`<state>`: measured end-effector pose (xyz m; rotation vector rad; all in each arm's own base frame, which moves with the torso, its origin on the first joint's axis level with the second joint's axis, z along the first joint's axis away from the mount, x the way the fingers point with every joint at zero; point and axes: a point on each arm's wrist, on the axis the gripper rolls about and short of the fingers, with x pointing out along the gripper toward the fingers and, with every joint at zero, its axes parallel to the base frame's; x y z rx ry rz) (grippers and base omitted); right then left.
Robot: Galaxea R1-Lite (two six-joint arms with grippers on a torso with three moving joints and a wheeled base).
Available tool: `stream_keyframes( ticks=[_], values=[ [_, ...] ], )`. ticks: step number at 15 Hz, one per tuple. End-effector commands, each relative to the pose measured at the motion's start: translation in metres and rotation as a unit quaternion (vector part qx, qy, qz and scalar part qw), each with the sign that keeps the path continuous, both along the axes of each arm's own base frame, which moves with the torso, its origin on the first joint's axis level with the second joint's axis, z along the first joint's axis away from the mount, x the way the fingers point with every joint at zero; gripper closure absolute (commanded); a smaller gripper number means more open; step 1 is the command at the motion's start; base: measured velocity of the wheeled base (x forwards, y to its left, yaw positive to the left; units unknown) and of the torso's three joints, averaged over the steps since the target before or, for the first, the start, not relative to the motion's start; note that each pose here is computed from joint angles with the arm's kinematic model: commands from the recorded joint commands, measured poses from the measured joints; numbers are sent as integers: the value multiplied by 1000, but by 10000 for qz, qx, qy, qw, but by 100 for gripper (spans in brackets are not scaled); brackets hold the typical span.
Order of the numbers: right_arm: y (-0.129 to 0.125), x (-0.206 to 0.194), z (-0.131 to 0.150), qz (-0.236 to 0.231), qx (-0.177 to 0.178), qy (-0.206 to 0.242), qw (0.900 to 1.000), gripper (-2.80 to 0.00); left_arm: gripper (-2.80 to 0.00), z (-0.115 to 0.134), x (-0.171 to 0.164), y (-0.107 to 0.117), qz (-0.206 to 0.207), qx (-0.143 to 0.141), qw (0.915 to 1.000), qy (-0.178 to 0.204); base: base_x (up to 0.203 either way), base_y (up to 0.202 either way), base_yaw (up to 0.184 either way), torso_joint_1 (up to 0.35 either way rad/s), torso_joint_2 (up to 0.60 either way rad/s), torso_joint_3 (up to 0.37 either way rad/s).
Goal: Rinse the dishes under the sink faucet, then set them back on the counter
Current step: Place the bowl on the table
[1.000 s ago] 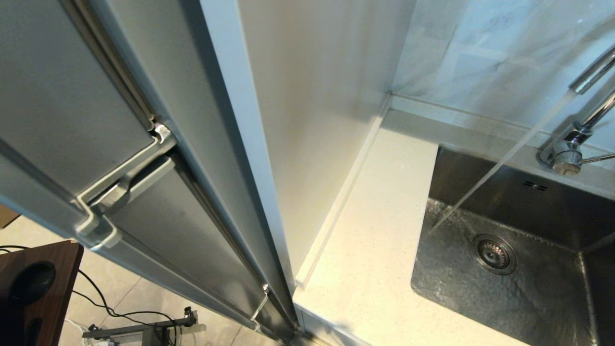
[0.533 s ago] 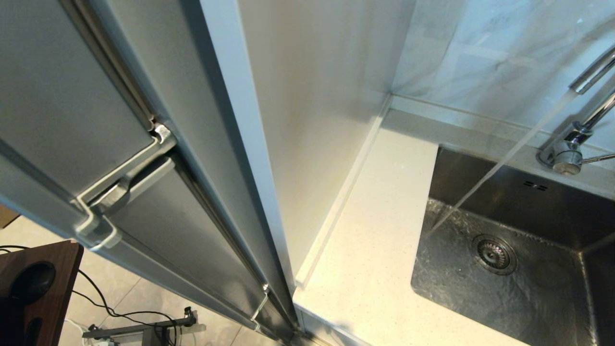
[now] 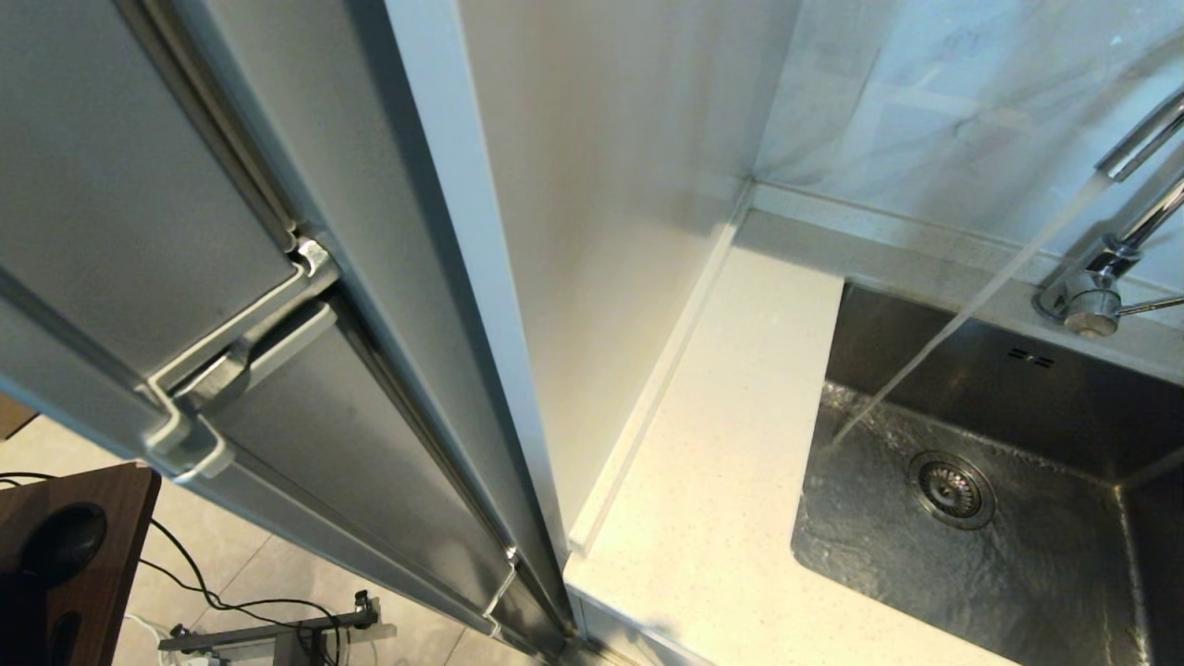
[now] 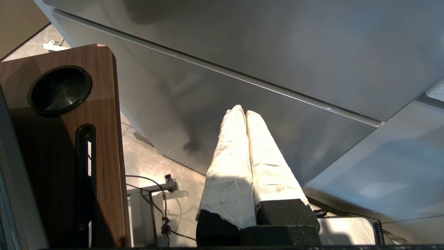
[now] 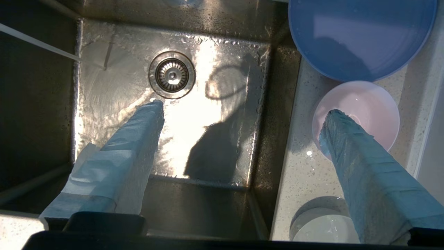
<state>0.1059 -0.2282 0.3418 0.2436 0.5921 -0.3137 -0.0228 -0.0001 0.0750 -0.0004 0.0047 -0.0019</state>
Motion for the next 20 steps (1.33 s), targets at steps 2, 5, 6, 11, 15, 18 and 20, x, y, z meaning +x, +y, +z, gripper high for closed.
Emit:
stream_keyframes(
  ticks=[2,5,6,11,15,18,20],
  values=[
    [0,0,-3,41,62,26,10000,-280,0,0,0,0,2,2,10000,0,0,0,0,0,0,0],
    [-1,1,-7,171,81,19,9998,-280,0,0,0,0,2,2,10000,0,0,0,0,0,0,0],
    [1,0,-6,223,77,8,9997,-280,0,0,0,0,2,2,10000,0,0,0,0,0,0,0],
    [16,0,-2,325,323,140,9989,-280,0,0,0,0,2,-6,10000,0,0,0,0,0,0,0],
    [18,-1,0,325,286,126,9990,-280,0,0,0,0,2,2,10000,0,0,0,0,0,0,0],
    [19,-1,0,330,266,122,9990,-280,0,0,0,0,2,-1,10000,0,0,0,0,0,0,0],
    [19,-1,0,330,263,120,9990,-280,0,0,0,0,2,-4,10000,0,0,0,0,0,0,0]
  ],
)
